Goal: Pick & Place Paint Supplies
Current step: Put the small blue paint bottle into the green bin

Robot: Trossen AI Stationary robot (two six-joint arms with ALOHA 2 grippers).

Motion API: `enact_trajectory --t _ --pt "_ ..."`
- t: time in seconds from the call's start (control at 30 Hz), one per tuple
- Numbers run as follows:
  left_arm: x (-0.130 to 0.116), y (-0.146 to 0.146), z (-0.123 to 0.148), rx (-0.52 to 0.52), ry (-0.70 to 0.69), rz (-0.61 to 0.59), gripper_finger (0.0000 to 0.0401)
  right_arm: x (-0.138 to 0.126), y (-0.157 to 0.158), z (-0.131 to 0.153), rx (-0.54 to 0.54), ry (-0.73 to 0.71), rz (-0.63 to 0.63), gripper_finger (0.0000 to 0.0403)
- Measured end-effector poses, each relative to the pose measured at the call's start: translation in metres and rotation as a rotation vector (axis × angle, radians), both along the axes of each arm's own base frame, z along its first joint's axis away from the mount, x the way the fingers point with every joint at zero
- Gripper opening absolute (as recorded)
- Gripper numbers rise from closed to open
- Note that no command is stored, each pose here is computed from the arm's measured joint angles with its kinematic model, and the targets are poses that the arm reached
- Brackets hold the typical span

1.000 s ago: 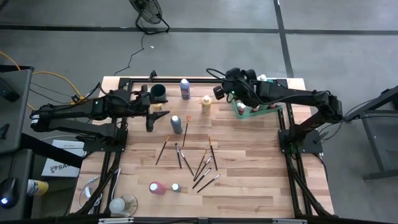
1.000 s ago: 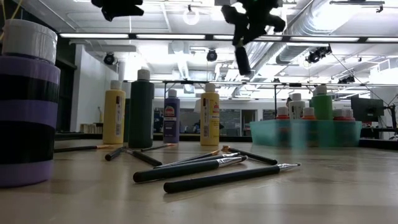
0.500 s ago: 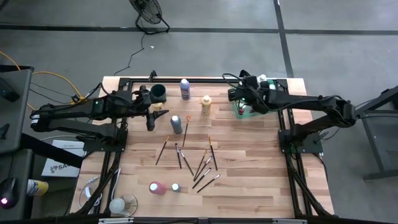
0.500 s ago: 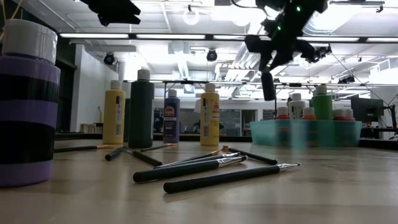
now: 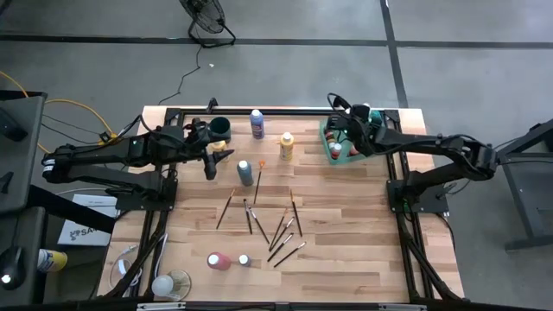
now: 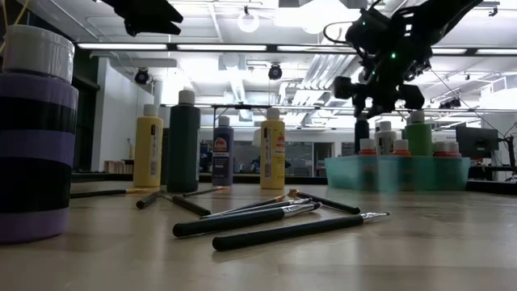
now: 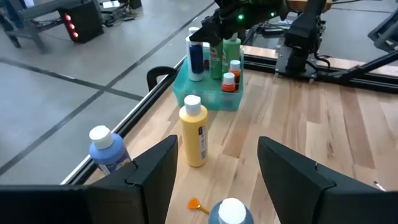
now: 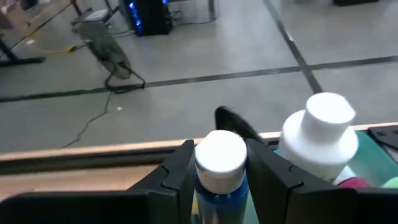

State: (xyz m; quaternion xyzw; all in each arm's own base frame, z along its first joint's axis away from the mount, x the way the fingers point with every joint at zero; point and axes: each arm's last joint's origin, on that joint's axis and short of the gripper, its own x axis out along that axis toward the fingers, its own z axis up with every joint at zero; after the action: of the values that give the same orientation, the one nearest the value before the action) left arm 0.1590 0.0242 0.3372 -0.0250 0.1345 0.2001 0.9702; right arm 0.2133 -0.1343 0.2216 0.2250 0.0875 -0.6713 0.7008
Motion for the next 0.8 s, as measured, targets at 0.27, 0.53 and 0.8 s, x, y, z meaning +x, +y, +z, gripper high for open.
enact_trajectory --t 0.27,0.53,0.8 --pt "0.0 0.0 0.0 0.0 -0.001 0.011 0.0216 -0.004 -0.016 -0.012 -0.009 0.023 -0.058 0.011" --pt "0.0 0.0 -0.001 -0.001 0.006 0.013 0.0216 -0.001 -0.018 -0.014 -0.022 0.05 -0.029 0.0111" --pt "0.0 0.0 -0.001 -0.023 -0.003 0.02 0.0216 -0.001 -0.016 -0.008 0.0 0.044 0.053 0.011"
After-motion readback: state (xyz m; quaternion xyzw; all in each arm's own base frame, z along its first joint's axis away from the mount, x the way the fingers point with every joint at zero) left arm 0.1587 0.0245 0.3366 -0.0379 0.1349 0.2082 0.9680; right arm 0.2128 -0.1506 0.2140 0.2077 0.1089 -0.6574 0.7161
